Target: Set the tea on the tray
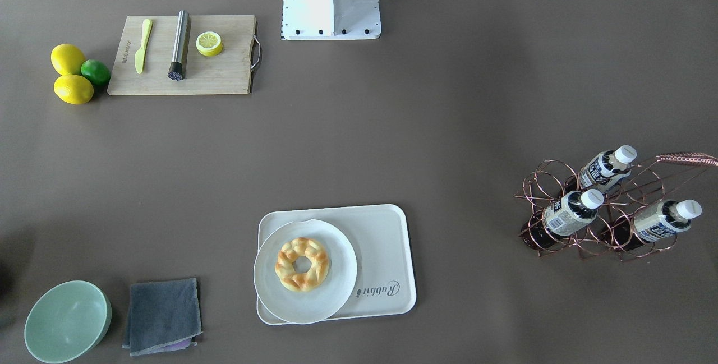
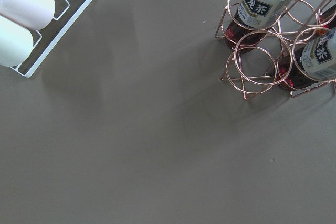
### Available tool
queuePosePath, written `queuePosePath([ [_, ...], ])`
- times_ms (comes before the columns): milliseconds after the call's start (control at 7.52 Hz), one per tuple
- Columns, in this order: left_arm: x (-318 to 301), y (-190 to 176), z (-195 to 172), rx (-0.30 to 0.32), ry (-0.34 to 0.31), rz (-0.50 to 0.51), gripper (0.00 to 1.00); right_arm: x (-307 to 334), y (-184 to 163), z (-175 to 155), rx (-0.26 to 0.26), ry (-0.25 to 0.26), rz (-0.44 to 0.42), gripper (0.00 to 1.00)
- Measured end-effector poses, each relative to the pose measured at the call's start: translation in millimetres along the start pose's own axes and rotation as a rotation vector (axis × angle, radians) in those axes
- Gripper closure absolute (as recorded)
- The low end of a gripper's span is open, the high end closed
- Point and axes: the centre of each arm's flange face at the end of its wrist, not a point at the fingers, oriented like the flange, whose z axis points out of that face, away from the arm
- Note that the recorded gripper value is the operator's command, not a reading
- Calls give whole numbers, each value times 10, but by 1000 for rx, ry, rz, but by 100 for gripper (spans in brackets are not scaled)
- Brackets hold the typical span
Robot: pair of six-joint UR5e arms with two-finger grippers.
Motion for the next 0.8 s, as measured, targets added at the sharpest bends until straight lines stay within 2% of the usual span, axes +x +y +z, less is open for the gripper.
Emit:
queuePosePath([
  [797, 176, -125, 50, 10, 9, -40, 3, -54, -79, -73, 17, 2, -18, 0],
])
